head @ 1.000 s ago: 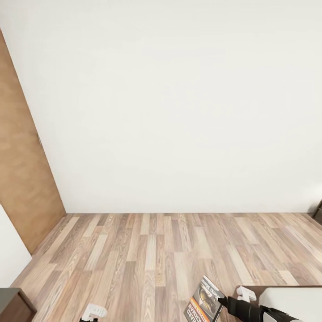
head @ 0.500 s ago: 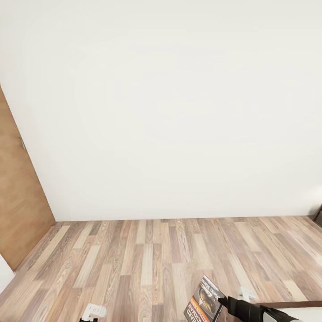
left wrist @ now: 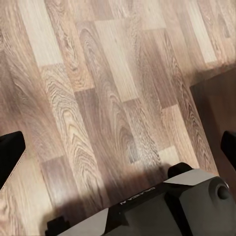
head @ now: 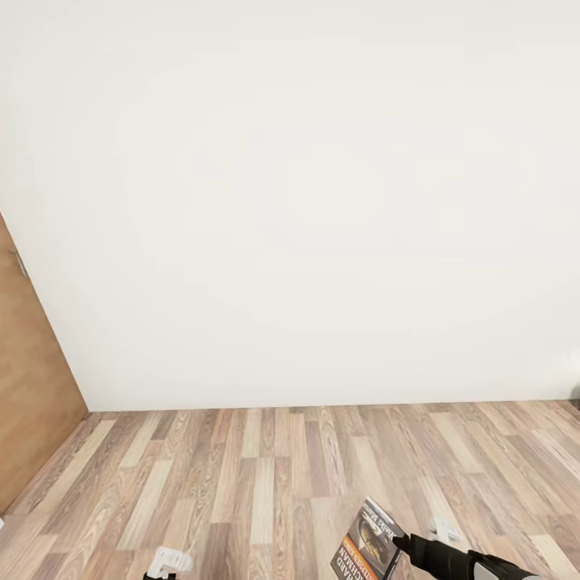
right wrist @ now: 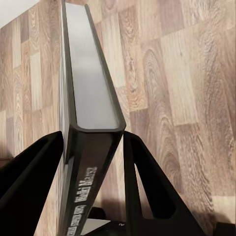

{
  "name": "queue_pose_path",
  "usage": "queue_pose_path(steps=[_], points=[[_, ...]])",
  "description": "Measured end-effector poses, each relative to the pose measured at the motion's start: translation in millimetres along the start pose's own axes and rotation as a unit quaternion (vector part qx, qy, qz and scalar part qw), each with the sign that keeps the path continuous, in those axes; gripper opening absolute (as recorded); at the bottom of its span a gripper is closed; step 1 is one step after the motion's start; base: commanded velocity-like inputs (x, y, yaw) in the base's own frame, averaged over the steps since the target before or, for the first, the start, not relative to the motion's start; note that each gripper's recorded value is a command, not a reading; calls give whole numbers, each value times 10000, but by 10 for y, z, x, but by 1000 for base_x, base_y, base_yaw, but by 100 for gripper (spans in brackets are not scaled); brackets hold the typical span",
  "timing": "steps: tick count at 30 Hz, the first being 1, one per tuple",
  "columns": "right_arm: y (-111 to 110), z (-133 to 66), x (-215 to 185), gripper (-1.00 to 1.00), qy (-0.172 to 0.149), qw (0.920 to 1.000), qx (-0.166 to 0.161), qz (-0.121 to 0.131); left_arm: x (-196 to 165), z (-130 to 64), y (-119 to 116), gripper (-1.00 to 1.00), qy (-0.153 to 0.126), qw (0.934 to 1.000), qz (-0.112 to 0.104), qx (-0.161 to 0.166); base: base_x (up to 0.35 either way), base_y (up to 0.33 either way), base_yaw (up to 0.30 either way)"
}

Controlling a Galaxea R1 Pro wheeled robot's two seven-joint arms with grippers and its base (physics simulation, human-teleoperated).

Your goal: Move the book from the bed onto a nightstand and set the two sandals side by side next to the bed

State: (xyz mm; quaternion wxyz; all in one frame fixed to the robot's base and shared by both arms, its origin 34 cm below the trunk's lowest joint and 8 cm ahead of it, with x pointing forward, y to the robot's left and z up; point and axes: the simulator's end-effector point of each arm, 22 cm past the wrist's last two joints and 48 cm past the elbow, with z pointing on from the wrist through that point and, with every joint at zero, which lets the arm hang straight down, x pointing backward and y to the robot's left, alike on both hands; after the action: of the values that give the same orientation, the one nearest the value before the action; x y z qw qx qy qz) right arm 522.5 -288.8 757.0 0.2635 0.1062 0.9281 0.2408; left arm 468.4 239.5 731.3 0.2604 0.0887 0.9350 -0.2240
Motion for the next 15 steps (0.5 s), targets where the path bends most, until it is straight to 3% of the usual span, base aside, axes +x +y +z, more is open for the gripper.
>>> queue_pose_path(steps=[15], points=[[0,0,0,-100,0,10000,0,-1,2,0,0,100,4,10000,3,0,328,0,0]])
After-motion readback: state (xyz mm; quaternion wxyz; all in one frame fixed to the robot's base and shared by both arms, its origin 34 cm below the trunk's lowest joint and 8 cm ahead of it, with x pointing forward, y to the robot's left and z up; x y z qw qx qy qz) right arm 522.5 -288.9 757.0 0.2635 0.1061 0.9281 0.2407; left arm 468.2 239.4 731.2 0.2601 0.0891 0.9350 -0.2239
